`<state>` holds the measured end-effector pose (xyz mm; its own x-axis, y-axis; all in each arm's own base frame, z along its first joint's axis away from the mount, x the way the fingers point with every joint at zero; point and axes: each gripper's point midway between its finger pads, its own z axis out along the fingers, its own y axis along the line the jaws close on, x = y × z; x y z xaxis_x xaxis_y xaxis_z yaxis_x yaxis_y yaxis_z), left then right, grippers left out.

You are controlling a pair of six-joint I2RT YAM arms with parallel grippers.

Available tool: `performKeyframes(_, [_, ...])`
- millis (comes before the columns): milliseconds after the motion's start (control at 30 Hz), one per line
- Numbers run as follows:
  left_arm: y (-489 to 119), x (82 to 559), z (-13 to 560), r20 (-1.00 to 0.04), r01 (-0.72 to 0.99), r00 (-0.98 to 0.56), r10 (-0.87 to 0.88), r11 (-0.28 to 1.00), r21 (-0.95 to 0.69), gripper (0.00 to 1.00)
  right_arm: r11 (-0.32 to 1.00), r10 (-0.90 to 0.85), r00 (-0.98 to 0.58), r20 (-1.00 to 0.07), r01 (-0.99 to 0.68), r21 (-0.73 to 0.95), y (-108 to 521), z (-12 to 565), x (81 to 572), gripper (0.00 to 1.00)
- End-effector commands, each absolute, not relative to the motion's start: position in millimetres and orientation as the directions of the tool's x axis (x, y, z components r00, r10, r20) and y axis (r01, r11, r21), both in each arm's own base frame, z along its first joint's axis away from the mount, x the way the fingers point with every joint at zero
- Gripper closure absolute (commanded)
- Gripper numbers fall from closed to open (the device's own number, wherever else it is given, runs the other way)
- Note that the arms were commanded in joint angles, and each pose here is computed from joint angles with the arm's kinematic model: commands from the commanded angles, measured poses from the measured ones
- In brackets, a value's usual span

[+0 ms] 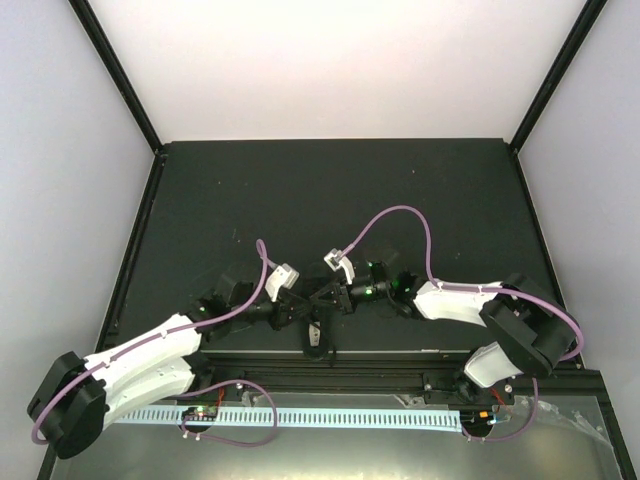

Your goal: Tie the shoes

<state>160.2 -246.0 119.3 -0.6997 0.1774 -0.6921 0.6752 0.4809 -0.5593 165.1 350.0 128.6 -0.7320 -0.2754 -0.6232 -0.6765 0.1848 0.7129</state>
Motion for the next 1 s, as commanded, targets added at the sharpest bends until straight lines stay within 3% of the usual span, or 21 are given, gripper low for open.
performKeyframes(0, [-251.9, 163.1, 131.6, -0.732, 0.717, -0.659, 0.172, 0.437, -0.543, 0.86, 0.142, -0.268, -0.704, -0.658, -0.704, 0.696, 354.4, 137.6, 163.1, 0.98])
performKeyframes(100, [-251.8, 163.5, 131.9, -0.732, 0.716, -0.659, 0.170, 0.438, -0.543, 0.97, 0.150, -0.260, -0.704, -0.661, -0.705, 0.693, 354.2, 138.2, 164.5, 0.98])
performKeyframes(167, [-250.6, 164.8, 132.3, -0.734, 0.711, -0.660, 0.159, 0.448, -0.542, 0.99, 0.166, -0.248, -0.704, -0.666, -0.708, 0.686, 353.0, 139.4, 167.1, 0.94])
performKeyframes(367, [-245.6, 168.1, 128.7, -0.731, 0.687, -0.671, 0.127, 0.479, -0.547, 0.98, 0.306, -0.187, -0.679, -0.710, -0.727, 0.615, 334.5, 145.5, 181.2, 0.43])
performKeyframes(500, [-243.6, 166.5, 128.1, -0.726, 0.680, -0.677, 0.122, 0.482, -0.553, 0.99, 0.426, -0.163, -0.669, -0.725, -0.711, 0.560, 309.0, 143.1, 183.1, 0.30])
performKeyframes(633, [-241.0, 166.0, 129.5, -0.728, 0.676, -0.677, 0.112, 0.486, -0.554, 0.98, 0.477, -0.156, -0.693, -0.703, -0.676, 0.561, 290.0, 128.2, 162.9, 0.30])
performKeyframes(967, [-240.8, 164.9, 129.5, -0.717, 0.667, -0.688, 0.107, 0.483, -0.568, 0.98, 0.422, -0.190, -0.733, -0.654, -0.662, 0.619, 310.5, 98.7, 120.4, 0.47])
